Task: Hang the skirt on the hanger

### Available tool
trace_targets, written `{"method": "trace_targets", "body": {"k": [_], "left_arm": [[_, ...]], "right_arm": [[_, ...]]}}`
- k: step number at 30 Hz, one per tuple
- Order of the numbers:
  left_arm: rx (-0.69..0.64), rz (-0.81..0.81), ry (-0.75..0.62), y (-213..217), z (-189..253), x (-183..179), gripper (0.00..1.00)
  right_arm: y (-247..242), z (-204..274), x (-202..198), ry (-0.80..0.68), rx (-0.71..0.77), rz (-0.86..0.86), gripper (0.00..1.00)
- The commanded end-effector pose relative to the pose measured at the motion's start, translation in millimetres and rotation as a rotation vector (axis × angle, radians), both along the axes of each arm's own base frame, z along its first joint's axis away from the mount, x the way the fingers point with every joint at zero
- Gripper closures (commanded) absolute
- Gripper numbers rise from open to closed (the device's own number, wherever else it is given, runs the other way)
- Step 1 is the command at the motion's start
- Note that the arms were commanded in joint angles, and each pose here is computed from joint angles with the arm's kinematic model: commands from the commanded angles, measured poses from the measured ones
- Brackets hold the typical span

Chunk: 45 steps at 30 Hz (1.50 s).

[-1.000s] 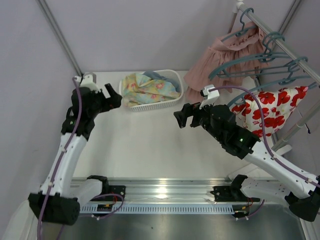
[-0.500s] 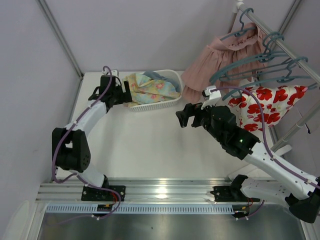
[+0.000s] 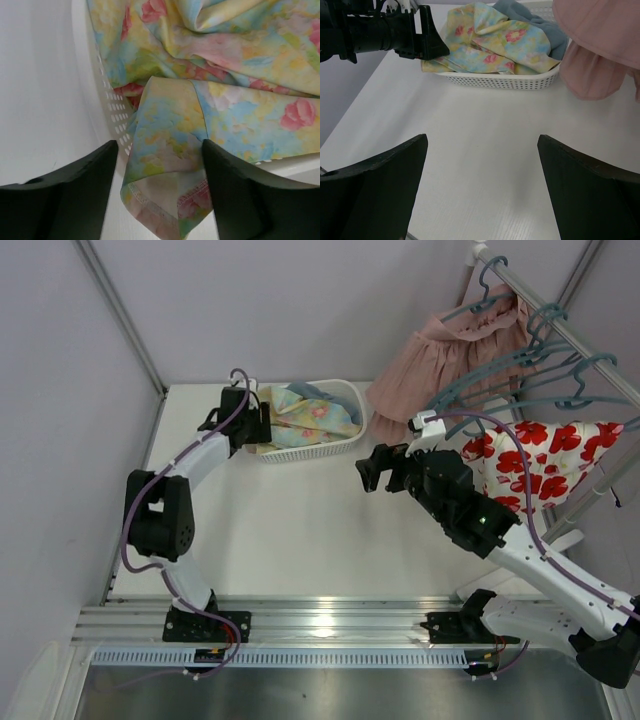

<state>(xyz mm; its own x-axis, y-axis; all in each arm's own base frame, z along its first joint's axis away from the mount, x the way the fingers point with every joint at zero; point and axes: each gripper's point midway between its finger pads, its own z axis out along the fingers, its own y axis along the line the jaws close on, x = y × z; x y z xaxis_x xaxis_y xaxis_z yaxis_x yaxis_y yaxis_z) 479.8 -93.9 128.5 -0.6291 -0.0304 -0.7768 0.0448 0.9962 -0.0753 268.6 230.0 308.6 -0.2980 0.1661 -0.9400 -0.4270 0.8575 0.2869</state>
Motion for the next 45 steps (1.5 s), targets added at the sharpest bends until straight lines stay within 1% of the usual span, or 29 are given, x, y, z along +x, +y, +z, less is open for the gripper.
{"method": "trace_targets", "body": {"k": [1, 3, 4, 5, 6, 9, 10, 11, 15, 16, 18, 19, 22, 24, 26, 27, 30, 31, 33, 34, 35, 36, 37, 38, 39, 41, 42, 44, 45], "left_arm": [[0.03, 0.008, -0.071, 4, 17, 17, 0.31], [0.028, -0.003, -0.062, 3, 14, 16, 0.41], [0.023, -0.015, -0.06, 0, 14, 16, 0.52], [0.024, -0.014, -0.06, 0, 14, 16, 0.59], [0.022, -0.014, -0.073, -1, 20, 17, 0.71], [0.018, 0.004, -0.114, 2, 40, 17, 0.97], [0.017, 0.009, -0.126, 3, 46, 15, 1.0], [0.015, 0.005, -0.141, 3, 53, 14, 1.0], [0.011, 0.033, -0.235, 10, 109, 2, 1.0], [-0.004, 0.04, -0.292, 12, 137, -7, 1.0], [-0.036, 0.047, -0.358, 13, 172, -19, 1.0], [-0.072, 0.048, -0.424, 14, 203, -34, 1.0], [-0.137, 0.012, -0.524, 9, 260, -61, 1.0], [-0.162, -0.004, -0.603, 12, 310, -92, 1.0], [-0.18, -0.017, -0.623, 14, 331, -117, 1.0], [-0.196, -0.022, -0.672, 17, 354, -139, 1.0], [-0.236, -0.067, -0.676, 16, 370, -183, 1.0], [-0.254, -0.091, -0.657, 10, 367, -193, 1.0], [-0.275, -0.144, -0.575, -4, 337, -205, 1.0], [-0.315, -0.185, -0.572, -15, 334, -223, 1.0], [-0.309, -0.178, -0.517, -18, 308, -224, 1.0], [-0.31, -0.172, -0.496, -20, 297, -229, 1.0], [-0.338, -0.187, -0.453, -28, 275, -242, 1.0], [-0.319, -0.157, -0.388, -27, 241, -243, 1.0], [-0.372, -0.176, -0.39, -32, 241, -260, 1.0], [-0.363, -0.172, -0.283, -36, 187, -270, 1.0], [-0.378, -0.199, -0.262, -43, 179, -279, 1.0], [-0.409, -0.189, -0.192, -46, 146, -294, 1.0], [-0.43, -0.232, -0.169, -55, 141, -303, 1.0]], "right_arm": [[-5, 4, 5, -0.015, 0.015, -0.031, 0.01], [-6, 2, 7, -0.009, 0.013, -0.036, 0.01], [-7, 0, 8, -0.003, 0.013, -0.043, 0.01], [-7, -1, 9, 0.001, 0.014, -0.044, 0.01], [-7, -3, 9, 0.006, 0.014, -0.045, 0.01], [-6, -5, 10, 0.014, 0.024, -0.044, 0.01], [-6, -4, 10, 0.013, 0.028, -0.044, 0.01], [-5, -4, 10, 0.014, 0.029, -0.04, 0.01], [-6, 2, 7, 0.014, 0.038, -0.037, 0.01], [-6, 4, 6, 0.011, 0.044, -0.032, 0.01], [-3, 10, 3, 0.006, 0.064, -0.01, 0.01], [-2, 13, 2, 0.002, 0.073, 0.0, 0.01], [6, 28, -4, -0.01, 0.102, 0.05, 0.01], [12, 33, -7, -0.009, 0.112, 0.079, 0.01], [17, 42, -12, -0.019, 0.125, 0.111, 0.01], [19, 46, -14, -0.028, 0.129, 0.125, 0.01], [23, 57, -21, -0.041, 0.149, 0.145, 0.01], [24, 59, -22, -0.045, 0.15, 0.147, 0.01], [26, 60, -25, -0.038, 0.155, 0.149, 0.01], [27, 59, -24, -0.031, 0.155, 0.146, 0.01], [27, 58, -25, -0.026, 0.155, 0.144, 0.01], [27, 56, -26, -0.01, 0.155, 0.137, 0.01], [27, 52, -26, 0.003, 0.15, 0.134, 0.01], [27, 45, -27, 0.023, 0.14, 0.132, 0.01], [29, 40, -28, 0.04, 0.137, 0.135, 0.01], [29, 24, -31, 0.075, 0.114, 0.134, 0.0], [32, 19, -34, 0.086, 0.104, 0.145, 0.01], [34, 5, -37, 0.116, 0.076, 0.146, 0.01], [37, -4, -39, 0.131, 0.062, 0.152, 0.01]]}}
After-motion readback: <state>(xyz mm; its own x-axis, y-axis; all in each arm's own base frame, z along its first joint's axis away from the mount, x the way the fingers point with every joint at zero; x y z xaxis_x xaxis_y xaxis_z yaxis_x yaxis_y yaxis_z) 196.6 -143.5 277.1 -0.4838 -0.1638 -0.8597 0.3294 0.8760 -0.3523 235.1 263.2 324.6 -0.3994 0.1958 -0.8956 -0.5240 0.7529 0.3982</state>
